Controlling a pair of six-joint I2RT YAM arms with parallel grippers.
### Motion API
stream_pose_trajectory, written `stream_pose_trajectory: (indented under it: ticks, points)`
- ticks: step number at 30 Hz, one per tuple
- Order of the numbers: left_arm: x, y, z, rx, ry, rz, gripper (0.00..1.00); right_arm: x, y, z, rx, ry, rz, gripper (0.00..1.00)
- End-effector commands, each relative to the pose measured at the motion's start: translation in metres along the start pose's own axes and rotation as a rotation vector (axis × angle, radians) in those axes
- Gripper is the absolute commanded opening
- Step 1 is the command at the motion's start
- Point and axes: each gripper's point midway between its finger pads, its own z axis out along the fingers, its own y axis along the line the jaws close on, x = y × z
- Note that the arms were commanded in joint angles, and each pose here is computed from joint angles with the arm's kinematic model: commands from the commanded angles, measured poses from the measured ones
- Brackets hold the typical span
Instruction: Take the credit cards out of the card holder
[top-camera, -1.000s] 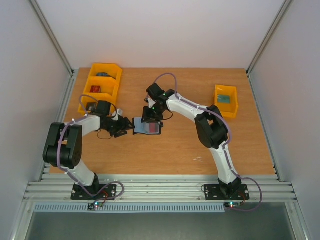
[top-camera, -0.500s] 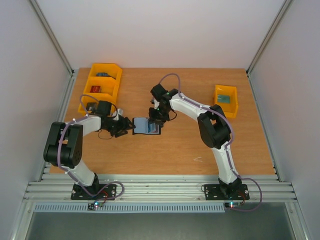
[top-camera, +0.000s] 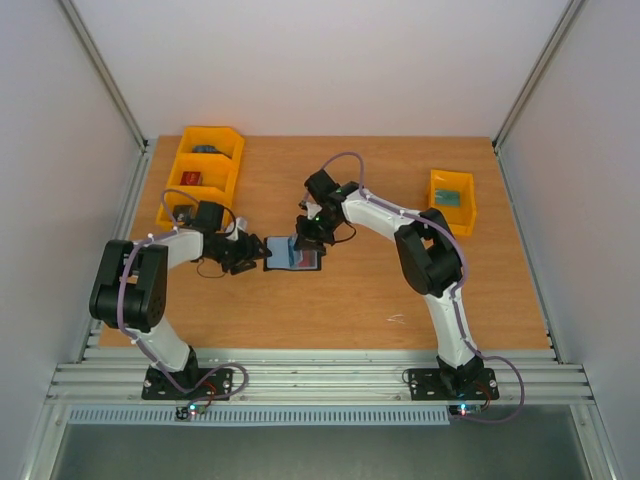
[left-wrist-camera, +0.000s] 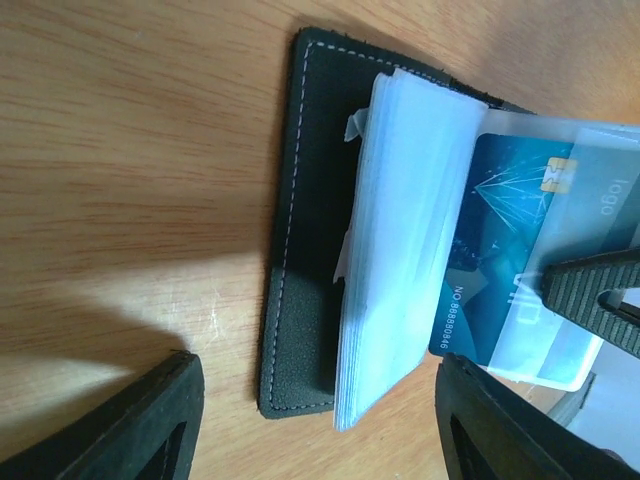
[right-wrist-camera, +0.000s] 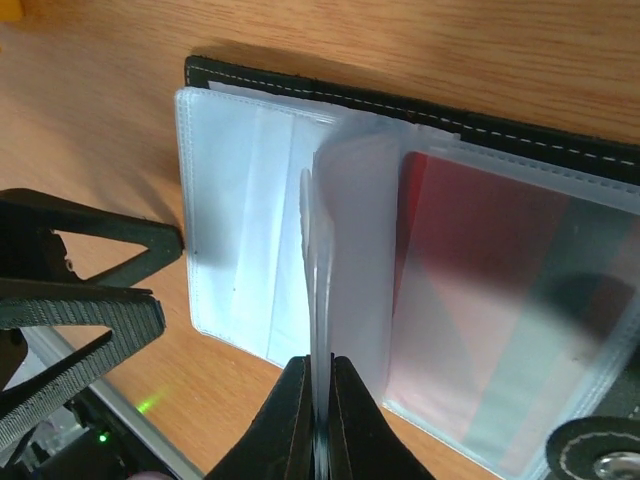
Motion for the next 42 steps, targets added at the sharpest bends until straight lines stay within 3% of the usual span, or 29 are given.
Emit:
stream_pose_trajectory:
  ticks: [1,6,9,16,20,25,38,40,42]
  points:
    - [-0.016,-0.013,-0.012,-0.012,-0.061,0.088,0.65,-0.002,0.012,-0.023,-0.063,-0.03,0.005,0.01]
    - [-0.037,-0.051,-0.046,0.043,-0.112,0.199,0.66,0.001,0.037,-0.051,-0.156,-0.067,-0.057,0.01]
    - [-0.038,-0.09,-0.072,0.113,-0.103,0.321,0.59,0.006,0.052,-0.068,-0.216,-0.092,-0.088,0.01]
    - [0.006,-0.16,-0.114,0.454,-0.068,0.479,0.52,0.015,0.067,-0.094,-0.293,-0.15,-0.095,0.01]
    - [0.029,-0.161,-0.1,0.453,-0.01,0.492,0.48,0.017,0.081,-0.107,-0.365,-0.185,-0.122,0.01]
    - [0.027,-0.147,-0.091,0.468,-0.01,0.399,0.48,0.023,0.104,-0.12,-0.502,-0.188,-0.186,0.01]
    - [0.03,-0.153,-0.089,0.53,0.002,0.376,0.45,0.031,0.129,-0.141,-0.627,-0.199,-0.28,0.01]
    - [0.031,-0.157,-0.089,0.535,0.01,0.376,0.41,0.031,0.129,-0.14,-0.619,-0.193,-0.284,0.01]
    - [0.032,-0.161,-0.092,0.543,0.01,0.389,0.21,0.032,0.127,-0.139,-0.612,-0.191,-0.282,0.01]
